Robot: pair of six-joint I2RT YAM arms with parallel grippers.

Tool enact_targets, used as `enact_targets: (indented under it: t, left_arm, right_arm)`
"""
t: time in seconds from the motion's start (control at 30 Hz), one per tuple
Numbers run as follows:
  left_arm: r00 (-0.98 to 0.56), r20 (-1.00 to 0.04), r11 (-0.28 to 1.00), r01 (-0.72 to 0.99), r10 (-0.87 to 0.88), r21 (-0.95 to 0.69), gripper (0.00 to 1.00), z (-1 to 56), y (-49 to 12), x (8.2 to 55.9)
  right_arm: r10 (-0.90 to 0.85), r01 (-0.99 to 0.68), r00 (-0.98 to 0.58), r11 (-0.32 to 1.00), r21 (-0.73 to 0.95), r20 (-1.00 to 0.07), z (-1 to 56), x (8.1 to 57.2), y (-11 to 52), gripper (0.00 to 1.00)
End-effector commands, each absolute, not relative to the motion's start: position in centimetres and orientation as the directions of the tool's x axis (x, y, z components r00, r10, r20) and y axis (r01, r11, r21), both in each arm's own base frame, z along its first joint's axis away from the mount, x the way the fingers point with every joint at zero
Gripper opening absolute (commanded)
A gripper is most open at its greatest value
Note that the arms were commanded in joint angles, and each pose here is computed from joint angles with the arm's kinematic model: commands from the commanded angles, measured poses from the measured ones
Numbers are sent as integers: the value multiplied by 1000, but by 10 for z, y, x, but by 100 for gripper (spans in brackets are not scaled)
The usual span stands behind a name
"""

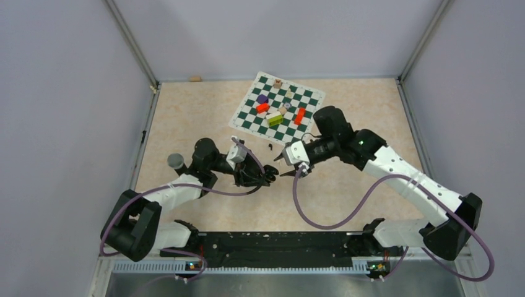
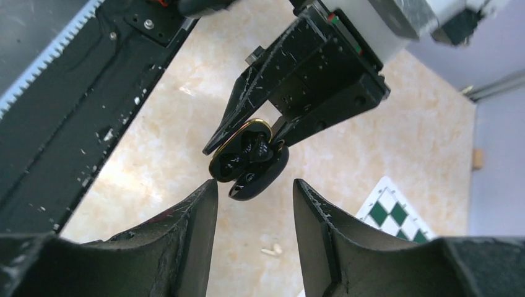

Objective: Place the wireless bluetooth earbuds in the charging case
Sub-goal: Adjust the earbud with the charging case.

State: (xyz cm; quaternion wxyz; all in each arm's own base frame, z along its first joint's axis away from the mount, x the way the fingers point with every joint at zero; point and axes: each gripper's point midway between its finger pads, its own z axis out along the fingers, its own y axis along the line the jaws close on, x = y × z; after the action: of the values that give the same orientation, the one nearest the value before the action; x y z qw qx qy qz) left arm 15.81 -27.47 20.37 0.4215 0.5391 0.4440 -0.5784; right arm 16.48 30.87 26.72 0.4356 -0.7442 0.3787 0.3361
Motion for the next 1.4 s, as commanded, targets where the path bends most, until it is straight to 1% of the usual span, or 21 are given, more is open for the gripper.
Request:
enact_targets:
  t: [0.0, 0.17, 0.27, 0.4, 0.43, 0.63, 0.87, 1.07, 1.37]
  left_arm:
    - [-56, -998, -308, 950, 24, -61, 0, 202, -273, 155]
    - [-56, -997, -335, 940, 47, -69, 0, 197, -272, 154]
    - [-49, -997, -350, 934, 63, -68, 0, 194, -272, 153]
    - [-12, -998, -386, 922, 66, -36, 0, 190, -268, 147]
    - [-22, -997, -386, 921, 74, -49, 0, 190, -268, 147]
    - [-14, -995, -346, 937, 99, -48, 0, 188, -270, 155]
    - [-38, -994, -325, 943, 104, -70, 0, 188, -272, 159]
    - [-43, -994, -334, 940, 100, -74, 0, 190, -271, 156]
    - [-39, -995, -346, 936, 90, -68, 0, 192, -270, 154]
  right_arm:
    - [-183, -692, 692, -445, -569, -698, 280, 158, 310, 47]
    - [-178, -634, 740, -505, -586, -648, 270, 158, 319, 46]
    - [-181, -622, 748, -527, -579, -638, 265, 157, 324, 42]
    - [-179, -607, 755, -552, -572, -630, 257, 153, 329, 40]
    - [-176, -606, 755, -555, -569, -632, 255, 152, 330, 39]
    - [-179, -631, 735, -536, -561, -654, 260, 152, 337, 36]
    - [-190, -632, 728, -560, -536, -659, 248, 148, 345, 36]
    - [-223, -638, 733, -553, -537, -642, 240, 154, 346, 31]
    - [-250, -628, 754, -545, -556, -607, 239, 161, 342, 31]
